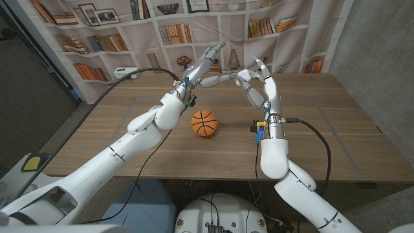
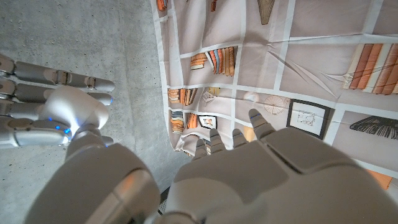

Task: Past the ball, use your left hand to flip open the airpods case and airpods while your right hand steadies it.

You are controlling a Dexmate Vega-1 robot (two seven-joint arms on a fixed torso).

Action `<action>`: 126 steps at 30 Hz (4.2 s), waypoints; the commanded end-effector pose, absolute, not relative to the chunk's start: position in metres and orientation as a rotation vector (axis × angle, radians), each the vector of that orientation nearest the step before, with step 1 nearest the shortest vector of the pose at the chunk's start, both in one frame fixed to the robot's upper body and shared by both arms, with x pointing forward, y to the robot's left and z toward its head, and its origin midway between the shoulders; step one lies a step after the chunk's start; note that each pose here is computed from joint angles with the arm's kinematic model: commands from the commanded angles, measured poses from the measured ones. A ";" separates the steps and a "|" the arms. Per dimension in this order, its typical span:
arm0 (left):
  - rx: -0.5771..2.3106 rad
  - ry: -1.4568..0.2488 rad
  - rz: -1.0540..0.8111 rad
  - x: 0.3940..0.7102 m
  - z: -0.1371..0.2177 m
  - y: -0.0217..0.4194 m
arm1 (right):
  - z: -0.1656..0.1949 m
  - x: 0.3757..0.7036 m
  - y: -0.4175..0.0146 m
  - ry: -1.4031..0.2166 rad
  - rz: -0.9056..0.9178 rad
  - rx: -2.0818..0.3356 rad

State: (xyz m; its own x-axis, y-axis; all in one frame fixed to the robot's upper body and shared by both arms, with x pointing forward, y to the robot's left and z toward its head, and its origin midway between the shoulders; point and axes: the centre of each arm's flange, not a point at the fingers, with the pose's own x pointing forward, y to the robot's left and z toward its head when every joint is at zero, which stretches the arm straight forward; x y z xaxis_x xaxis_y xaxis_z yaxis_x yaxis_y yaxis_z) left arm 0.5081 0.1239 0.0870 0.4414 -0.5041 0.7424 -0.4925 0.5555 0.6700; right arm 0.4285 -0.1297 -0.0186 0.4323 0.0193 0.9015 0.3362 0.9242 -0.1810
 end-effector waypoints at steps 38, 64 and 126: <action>1.012 -1.147 0.031 0.501 0.077 0.146 | -0.022 0.411 -0.121 -1.189 -0.162 -0.372; 0.984 -1.145 0.035 0.504 0.073 0.149 | -0.026 0.412 -0.125 -1.186 -0.157 -0.381; 0.562 -1.217 0.120 0.470 0.029 0.222 | -0.039 0.416 -0.138 -1.063 -0.310 -0.320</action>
